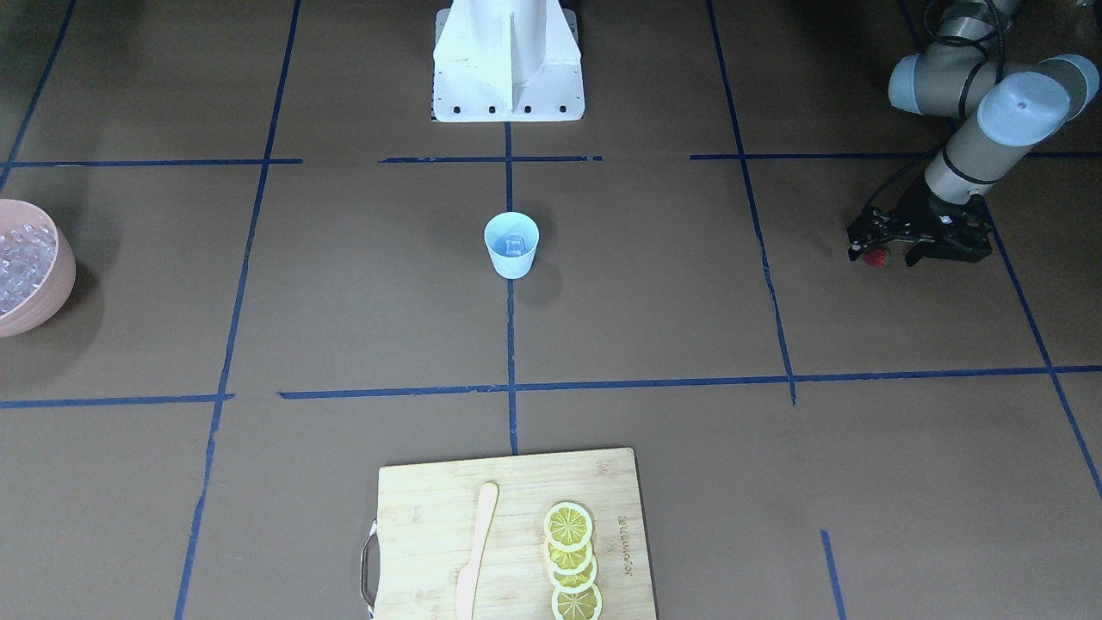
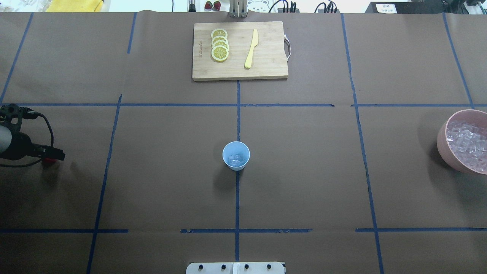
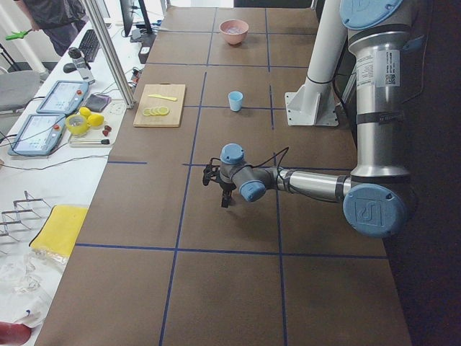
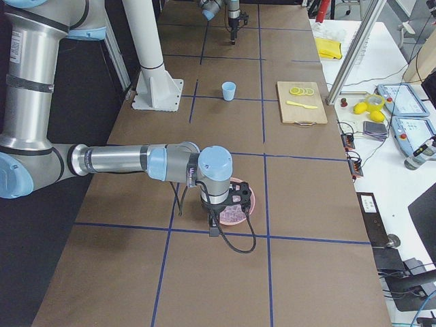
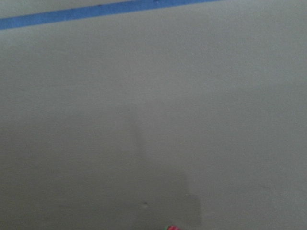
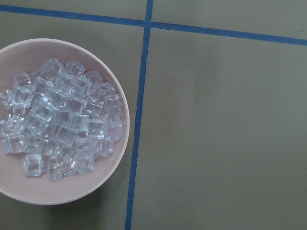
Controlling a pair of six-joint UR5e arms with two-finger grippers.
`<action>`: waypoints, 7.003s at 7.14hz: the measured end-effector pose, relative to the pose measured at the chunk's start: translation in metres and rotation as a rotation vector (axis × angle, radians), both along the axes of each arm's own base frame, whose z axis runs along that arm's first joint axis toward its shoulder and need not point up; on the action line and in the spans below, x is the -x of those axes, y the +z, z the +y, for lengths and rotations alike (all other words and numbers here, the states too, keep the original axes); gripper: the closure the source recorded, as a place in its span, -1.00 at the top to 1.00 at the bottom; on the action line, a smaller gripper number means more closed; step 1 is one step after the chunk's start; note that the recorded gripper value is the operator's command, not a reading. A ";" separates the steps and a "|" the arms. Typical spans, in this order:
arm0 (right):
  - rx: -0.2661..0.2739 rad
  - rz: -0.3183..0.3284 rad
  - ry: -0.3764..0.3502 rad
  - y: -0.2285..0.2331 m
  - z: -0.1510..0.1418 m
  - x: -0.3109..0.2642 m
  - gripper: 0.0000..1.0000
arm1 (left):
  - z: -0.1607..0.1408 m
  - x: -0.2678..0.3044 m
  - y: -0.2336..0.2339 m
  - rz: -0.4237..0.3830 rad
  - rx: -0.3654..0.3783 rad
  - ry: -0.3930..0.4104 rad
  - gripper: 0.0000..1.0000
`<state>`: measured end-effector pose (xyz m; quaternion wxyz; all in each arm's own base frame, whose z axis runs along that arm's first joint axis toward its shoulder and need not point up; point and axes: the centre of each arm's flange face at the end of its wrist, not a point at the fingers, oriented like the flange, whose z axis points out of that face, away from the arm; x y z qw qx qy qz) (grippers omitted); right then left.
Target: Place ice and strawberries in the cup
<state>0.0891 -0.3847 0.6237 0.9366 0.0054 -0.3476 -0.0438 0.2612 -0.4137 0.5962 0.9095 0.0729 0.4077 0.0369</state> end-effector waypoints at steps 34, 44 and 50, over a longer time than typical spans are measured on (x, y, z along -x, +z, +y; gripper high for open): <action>0.003 0.002 0.001 0.001 0.001 0.000 0.98 | 0.003 -0.302 -0.501 -0.004 0.225 -0.106 0.81; 0.006 0.001 0.001 0.002 0.001 0.000 0.98 | 0.000 -0.229 -0.438 -0.027 0.083 -0.020 1.00; 0.012 -0.002 0.001 0.004 0.005 0.000 0.98 | -0.075 0.076 -0.224 -0.135 -0.125 0.235 1.00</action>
